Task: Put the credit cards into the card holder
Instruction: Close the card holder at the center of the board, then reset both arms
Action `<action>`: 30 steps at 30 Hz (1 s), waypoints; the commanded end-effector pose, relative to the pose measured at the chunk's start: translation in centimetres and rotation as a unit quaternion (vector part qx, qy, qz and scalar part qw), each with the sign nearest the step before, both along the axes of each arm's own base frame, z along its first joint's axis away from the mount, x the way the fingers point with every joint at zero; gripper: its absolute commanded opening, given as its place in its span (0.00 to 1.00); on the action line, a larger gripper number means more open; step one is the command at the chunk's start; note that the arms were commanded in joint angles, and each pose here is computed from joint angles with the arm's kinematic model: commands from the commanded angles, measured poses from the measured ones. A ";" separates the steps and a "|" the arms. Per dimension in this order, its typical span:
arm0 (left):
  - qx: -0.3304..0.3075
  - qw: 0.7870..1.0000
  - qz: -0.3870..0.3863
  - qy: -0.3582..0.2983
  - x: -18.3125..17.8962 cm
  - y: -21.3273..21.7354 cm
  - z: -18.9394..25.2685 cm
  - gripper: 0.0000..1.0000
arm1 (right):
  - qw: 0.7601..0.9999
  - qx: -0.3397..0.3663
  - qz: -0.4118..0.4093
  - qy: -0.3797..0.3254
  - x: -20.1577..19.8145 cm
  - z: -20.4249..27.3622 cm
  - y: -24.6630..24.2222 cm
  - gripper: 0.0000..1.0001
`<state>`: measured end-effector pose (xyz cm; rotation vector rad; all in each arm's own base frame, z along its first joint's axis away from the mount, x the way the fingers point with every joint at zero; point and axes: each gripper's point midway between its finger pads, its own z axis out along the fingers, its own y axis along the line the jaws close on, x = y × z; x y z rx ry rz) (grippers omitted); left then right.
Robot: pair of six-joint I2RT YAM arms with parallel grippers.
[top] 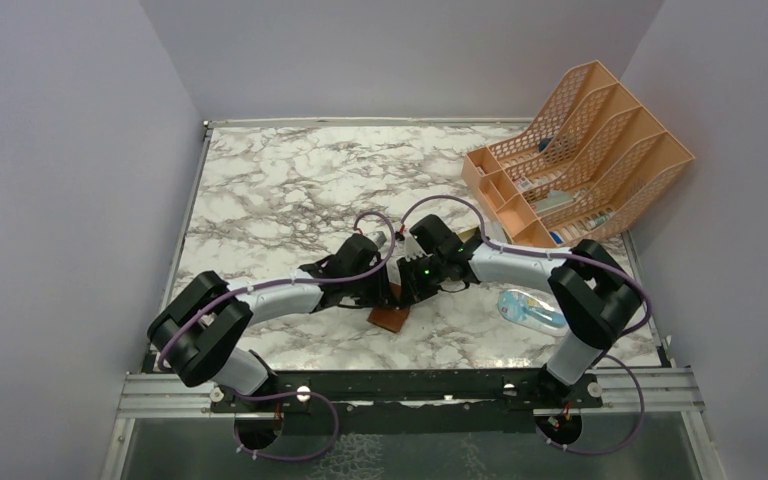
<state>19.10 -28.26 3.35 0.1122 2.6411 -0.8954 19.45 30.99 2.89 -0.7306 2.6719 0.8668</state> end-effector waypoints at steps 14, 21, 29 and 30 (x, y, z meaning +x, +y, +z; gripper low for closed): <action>0.010 0.977 0.056 -0.204 3.7 3.6 17.6 0.63 | 0.963 0.070 -0.125 -0.228 3.4 17.0 -4.0 0.75; -0.046 0.953 0.066 -0.291 2.3 5.9 25.4 0.99 | 0.919 0.116 -0.235 -0.294 2.5 24.2 -9.3 0.88; -0.077 0.941 0.087 -0.318 0.7 8.0 26.1 0.99 | 0.895 0.134 -0.303 -0.299 1.6 24.2 -12.5 0.92; -0.079 0.941 0.087 -0.317 0.5 8.2 25.7 0.99 | 0.897 0.132 -0.302 -0.295 1.5 23.8 -12.4 0.92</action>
